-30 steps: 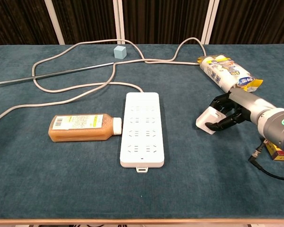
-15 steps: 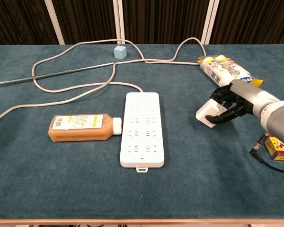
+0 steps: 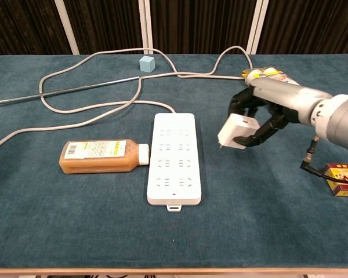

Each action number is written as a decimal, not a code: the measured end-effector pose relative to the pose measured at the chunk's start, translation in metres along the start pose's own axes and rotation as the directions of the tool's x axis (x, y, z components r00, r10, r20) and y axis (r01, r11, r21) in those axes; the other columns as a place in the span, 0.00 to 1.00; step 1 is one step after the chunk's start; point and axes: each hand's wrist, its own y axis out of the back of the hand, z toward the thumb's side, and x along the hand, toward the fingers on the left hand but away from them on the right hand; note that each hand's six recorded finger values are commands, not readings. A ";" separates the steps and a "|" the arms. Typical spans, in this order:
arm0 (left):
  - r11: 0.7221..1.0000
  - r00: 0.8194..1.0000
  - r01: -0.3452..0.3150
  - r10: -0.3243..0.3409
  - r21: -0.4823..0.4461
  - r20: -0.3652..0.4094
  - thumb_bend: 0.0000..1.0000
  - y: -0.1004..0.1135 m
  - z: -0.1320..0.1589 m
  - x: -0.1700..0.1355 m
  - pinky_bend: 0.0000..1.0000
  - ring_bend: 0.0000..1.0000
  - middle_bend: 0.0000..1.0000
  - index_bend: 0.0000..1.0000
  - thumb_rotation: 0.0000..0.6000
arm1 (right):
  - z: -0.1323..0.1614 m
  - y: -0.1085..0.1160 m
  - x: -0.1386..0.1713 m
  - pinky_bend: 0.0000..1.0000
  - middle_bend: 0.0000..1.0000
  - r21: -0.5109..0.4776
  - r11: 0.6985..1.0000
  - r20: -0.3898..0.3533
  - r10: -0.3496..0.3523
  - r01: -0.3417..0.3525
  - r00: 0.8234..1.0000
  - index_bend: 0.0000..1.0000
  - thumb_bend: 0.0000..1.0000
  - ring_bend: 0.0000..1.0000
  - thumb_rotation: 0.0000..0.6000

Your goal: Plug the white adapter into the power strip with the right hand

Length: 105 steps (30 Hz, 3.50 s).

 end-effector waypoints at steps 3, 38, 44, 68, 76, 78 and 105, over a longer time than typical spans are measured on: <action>1.000 1.000 0.000 0.000 0.004 0.002 0.09 -0.001 0.001 -0.001 0.00 0.00 0.00 0.18 1.00 | 0.015 0.001 -0.004 0.14 0.58 0.052 0.998 -0.054 0.031 -0.028 0.998 0.74 0.52 0.46 1.00; 1.000 1.000 -0.015 0.015 0.005 -0.020 0.09 0.002 -0.003 0.001 0.00 0.00 0.00 0.19 1.00 | 0.052 -0.013 -0.058 0.14 0.59 0.128 0.990 0.133 0.046 -0.063 0.990 0.74 0.52 0.46 1.00; 1.000 1.000 -0.014 0.014 0.004 -0.022 0.09 0.002 -0.004 0.001 0.00 0.00 0.00 0.19 1.00 | 0.058 -0.010 -0.060 0.14 0.59 0.125 0.991 0.142 0.038 -0.056 0.989 0.74 0.52 0.46 1.00; 1.000 1.000 -0.011 0.011 0.004 -0.021 0.09 0.002 -0.003 0.001 0.00 0.00 0.00 0.19 1.00 | 0.064 -0.018 -0.057 0.14 0.59 0.119 0.991 0.132 0.050 -0.066 0.990 0.74 0.52 0.46 1.00; 1.000 1.000 -0.011 0.012 0.003 -0.020 0.09 0.002 -0.003 0.001 0.00 0.00 0.00 0.19 1.00 | 0.068 -0.021 -0.058 0.14 0.59 0.119 0.991 0.124 0.050 -0.065 0.991 0.74 0.52 0.46 1.00; 1.000 1.000 -0.013 0.013 0.002 -0.021 0.09 0.002 -0.003 0.002 0.00 0.00 0.00 0.19 1.00 | 0.069 -0.021 -0.058 0.14 0.59 0.121 0.991 0.124 0.047 -0.062 0.991 0.74 0.52 0.46 1.00; 1.000 1.000 -0.013 0.013 0.004 -0.025 0.09 0.002 -0.004 0.002 0.00 0.00 0.00 0.19 1.00 | 0.066 -0.026 -0.061 0.14 0.59 0.144 0.988 0.126 0.043 -0.061 0.991 0.74 0.52 0.46 1.00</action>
